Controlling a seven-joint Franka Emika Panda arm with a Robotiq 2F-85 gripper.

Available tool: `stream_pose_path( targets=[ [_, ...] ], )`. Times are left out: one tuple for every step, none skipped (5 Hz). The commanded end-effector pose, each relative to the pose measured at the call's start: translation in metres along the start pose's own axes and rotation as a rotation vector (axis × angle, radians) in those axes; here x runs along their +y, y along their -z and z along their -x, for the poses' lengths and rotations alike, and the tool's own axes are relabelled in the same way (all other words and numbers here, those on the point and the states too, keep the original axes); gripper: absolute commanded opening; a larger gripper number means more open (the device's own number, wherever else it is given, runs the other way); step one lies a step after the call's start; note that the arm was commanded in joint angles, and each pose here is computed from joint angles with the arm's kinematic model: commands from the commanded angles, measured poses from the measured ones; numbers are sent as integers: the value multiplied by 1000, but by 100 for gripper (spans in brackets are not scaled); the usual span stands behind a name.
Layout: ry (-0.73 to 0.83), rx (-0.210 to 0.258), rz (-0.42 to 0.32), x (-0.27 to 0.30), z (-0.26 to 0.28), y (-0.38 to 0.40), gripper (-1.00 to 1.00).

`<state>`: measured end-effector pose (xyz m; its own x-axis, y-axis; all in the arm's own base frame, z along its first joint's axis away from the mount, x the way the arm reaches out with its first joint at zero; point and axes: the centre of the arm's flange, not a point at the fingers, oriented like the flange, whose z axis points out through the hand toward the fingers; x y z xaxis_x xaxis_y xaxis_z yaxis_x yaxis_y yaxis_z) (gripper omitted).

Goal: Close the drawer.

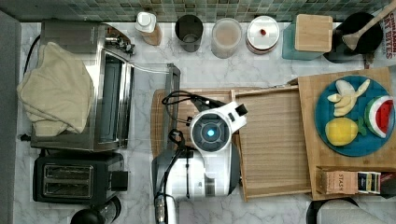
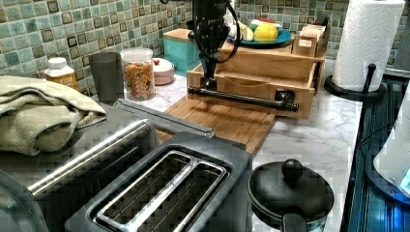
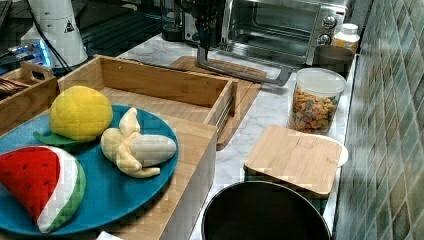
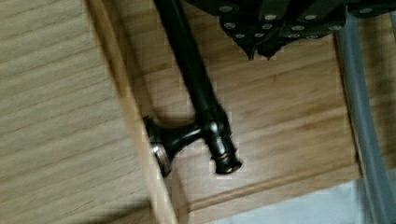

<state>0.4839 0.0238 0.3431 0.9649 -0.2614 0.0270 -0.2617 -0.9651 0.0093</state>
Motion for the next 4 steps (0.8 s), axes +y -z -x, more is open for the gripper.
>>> stream_pose_path(
  targets=[
    [345, 102, 79, -48, 37, -20, -100],
    [382, 72, 98, -34, 36, -40, -100],
    [423, 27, 106, -14, 36, -60, -100],
    [439, 24, 120, -7, 48, -70, -100]
  ],
)
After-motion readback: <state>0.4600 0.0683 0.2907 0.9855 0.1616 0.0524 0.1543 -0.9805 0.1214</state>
